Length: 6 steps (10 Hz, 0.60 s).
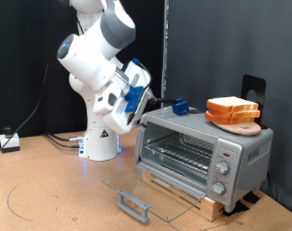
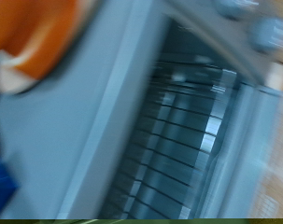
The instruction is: Make a piece of toast with the oven
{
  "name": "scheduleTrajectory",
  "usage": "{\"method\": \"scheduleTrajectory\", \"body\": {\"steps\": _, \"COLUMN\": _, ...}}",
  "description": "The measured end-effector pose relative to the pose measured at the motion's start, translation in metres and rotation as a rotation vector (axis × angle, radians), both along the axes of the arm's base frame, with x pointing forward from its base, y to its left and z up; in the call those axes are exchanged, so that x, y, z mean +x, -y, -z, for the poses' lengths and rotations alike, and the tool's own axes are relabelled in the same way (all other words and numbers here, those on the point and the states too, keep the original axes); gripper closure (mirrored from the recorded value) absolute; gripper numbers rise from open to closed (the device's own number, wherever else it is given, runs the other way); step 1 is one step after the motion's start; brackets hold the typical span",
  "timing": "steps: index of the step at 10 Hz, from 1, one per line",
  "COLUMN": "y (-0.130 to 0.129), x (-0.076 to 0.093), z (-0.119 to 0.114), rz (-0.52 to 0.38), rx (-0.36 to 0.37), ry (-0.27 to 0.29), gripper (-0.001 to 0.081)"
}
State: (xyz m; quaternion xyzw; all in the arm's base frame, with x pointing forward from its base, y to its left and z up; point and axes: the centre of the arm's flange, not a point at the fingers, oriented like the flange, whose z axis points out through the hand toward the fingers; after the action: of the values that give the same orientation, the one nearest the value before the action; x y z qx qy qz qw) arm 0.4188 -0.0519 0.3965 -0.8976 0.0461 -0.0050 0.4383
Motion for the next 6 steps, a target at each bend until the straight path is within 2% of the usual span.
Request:
{"method": "scheduleTrajectory", "body": {"steps": 2, "y": -0.020, "x": -0.014, "z": -0.019, "rz": -0.242, "rx": 0.025, "ry": 0.095, "gripper": -0.0003}}
{"method": "scheduleTrajectory", "body": {"steps": 3, "y": -0.029, "x": -0.024, "z": -0.028, "rz": -0.369, "rx": 0.022, "ry": 0.095, "gripper": -0.0003}}
{"method": "scheduleTrajectory", "body": {"steps": 4, "y": -0.032, "x": -0.028, "z": -0.035, "rz": -0.445, "rx": 0.008, "ry": 0.100, "gripper": -0.0003}}
{"method": "scheduleTrajectory", "body": {"steps": 5, "y": -0.032, "x": -0.027, "z": -0.034, "rz": -0.417, "rx": 0.013, "ry": 0.103, "gripper": -0.0003}}
{"method": "scheduleTrajectory", "body": {"steps": 6, "y": -0.037, "x": -0.027, "z": -0.037, "rz": -0.449, "rx": 0.044, "ry": 0.149, "gripper": -0.0003}}
